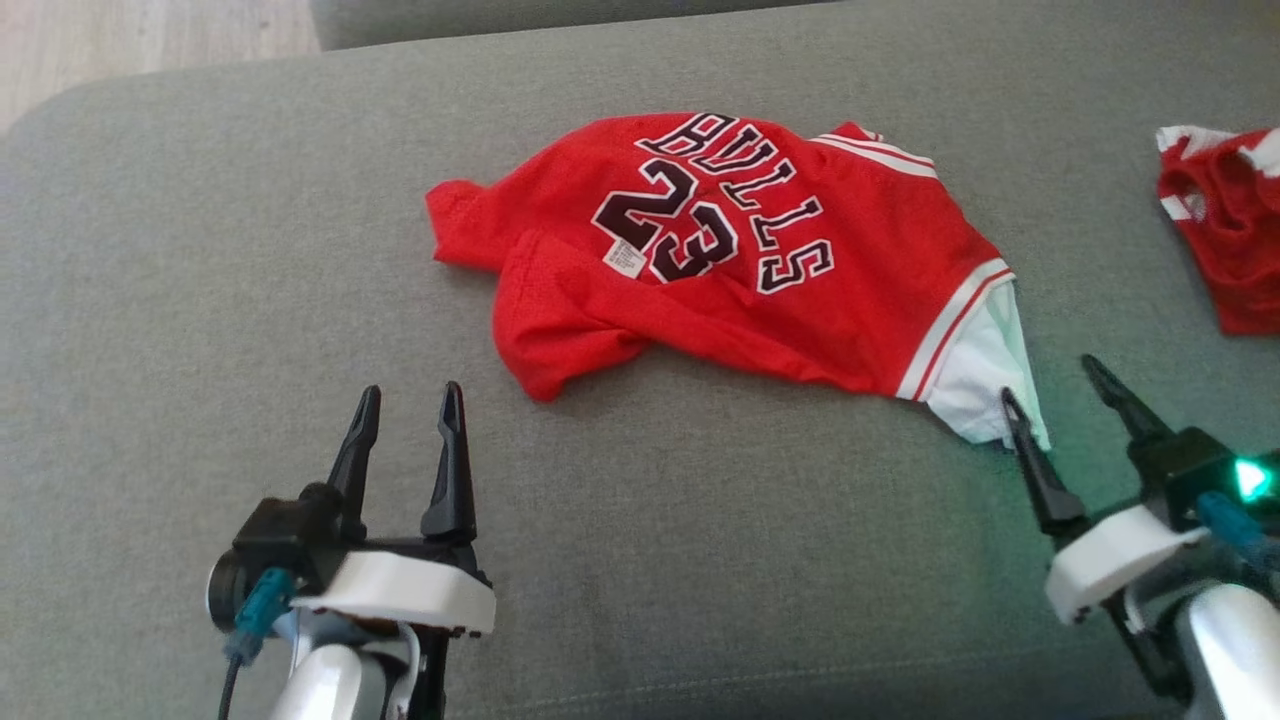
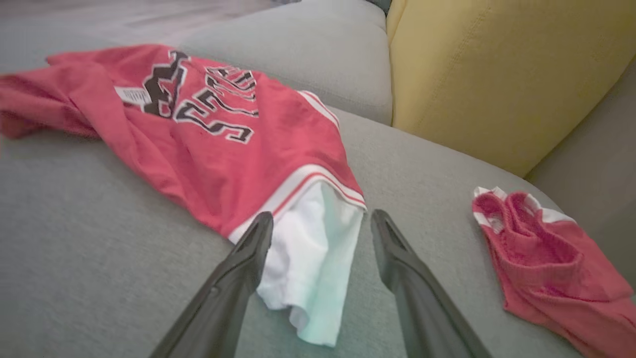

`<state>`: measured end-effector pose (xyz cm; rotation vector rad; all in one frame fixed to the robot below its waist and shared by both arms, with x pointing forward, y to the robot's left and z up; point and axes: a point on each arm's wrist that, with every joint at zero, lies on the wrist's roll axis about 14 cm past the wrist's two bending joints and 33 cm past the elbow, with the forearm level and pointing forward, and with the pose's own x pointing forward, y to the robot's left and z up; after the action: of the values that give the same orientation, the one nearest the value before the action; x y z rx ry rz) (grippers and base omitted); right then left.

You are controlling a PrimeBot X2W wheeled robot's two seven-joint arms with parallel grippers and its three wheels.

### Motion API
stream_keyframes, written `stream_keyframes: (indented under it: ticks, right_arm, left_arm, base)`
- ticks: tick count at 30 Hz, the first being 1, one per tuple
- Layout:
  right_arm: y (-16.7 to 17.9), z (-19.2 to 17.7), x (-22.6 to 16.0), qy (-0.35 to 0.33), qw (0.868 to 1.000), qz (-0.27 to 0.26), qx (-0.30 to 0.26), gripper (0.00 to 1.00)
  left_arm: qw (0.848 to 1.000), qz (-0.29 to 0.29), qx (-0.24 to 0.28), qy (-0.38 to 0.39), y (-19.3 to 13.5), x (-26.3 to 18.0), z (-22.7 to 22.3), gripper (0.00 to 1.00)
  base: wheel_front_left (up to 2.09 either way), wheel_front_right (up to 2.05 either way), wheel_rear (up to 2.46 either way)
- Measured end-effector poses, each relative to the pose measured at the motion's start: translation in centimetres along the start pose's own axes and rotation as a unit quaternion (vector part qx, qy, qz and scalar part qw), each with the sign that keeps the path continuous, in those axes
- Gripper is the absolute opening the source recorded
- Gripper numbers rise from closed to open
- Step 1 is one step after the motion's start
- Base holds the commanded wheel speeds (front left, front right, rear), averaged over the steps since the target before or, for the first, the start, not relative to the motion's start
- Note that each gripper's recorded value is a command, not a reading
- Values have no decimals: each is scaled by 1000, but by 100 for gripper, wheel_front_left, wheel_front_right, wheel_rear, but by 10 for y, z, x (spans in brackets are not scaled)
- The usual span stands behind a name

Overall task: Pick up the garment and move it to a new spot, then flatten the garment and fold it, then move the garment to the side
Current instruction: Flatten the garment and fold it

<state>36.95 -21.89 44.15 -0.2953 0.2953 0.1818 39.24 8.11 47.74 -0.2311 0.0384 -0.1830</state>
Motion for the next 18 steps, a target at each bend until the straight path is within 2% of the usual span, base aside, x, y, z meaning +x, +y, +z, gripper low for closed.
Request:
stream_keyframes:
  ticks: [9,18]
  right_arm:
    - [56,45,41,-45,995,83,43,100]
    - [121,64,111,-11,981,187,57,100]
  left_arm:
    - [999,32,4,-4,19,-10,4,100]
    - [996,90,8,-3,53,-27,6,100]
  base:
    - [0,0,0]
    - [0,0,0]
